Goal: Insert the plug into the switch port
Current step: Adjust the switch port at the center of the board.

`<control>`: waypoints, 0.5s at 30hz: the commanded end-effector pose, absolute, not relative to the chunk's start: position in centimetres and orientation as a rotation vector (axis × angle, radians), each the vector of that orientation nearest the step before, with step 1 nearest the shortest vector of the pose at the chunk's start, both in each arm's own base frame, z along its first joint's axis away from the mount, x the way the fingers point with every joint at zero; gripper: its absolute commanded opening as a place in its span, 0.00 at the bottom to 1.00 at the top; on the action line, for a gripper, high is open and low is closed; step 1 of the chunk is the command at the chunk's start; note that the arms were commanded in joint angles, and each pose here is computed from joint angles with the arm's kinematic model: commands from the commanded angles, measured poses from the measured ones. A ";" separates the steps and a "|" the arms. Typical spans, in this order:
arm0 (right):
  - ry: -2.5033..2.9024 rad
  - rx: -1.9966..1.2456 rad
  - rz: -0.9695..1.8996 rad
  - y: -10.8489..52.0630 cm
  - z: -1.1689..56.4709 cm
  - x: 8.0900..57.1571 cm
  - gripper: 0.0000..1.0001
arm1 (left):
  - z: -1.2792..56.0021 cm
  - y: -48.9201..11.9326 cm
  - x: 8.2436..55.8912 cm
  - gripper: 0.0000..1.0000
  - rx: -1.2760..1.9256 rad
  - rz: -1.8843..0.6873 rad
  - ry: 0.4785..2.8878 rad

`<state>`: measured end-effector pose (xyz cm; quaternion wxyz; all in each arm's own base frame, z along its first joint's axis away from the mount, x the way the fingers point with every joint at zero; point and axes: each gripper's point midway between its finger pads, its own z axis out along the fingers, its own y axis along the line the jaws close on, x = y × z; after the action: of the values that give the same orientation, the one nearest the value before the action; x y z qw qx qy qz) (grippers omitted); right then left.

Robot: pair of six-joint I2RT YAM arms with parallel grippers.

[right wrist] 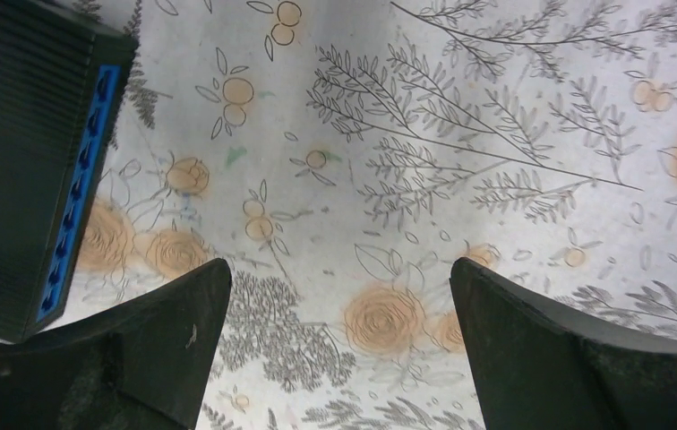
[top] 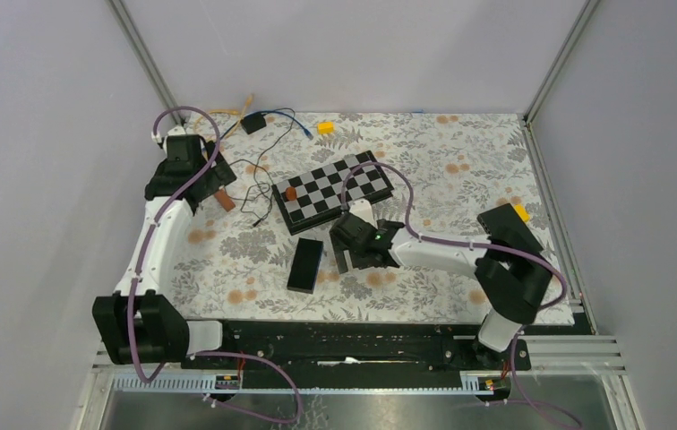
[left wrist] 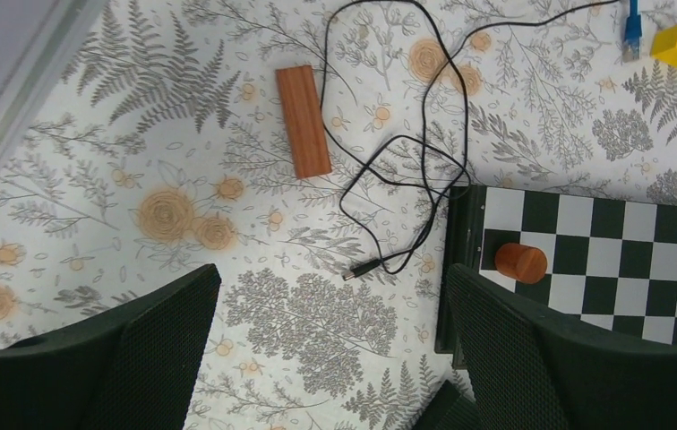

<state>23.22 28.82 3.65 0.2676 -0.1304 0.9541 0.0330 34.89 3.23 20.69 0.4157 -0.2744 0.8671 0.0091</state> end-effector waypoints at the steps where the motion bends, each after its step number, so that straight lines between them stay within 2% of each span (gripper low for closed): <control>1: 2.460 -0.366 0.168 28.4 7.5 23.9 1.00 | 21.5 1.7 37.5 0.99 -0.632 -0.095 2.177; 11: 2.385 -0.361 0.209 26.6 10.5 24.6 1.00 | 15.7 -5.9 38.1 0.99 -0.494 -0.128 2.345; 15: 2.380 -0.364 0.217 26.4 10.7 24.8 1.00 | 14.2 -6.7 38.8 0.99 -0.480 -0.127 2.375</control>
<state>24.15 26.82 9.66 0.3350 -0.1387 0.9285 0.0800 37.13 -6.47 14.37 0.3341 -0.1735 0.9254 -0.0442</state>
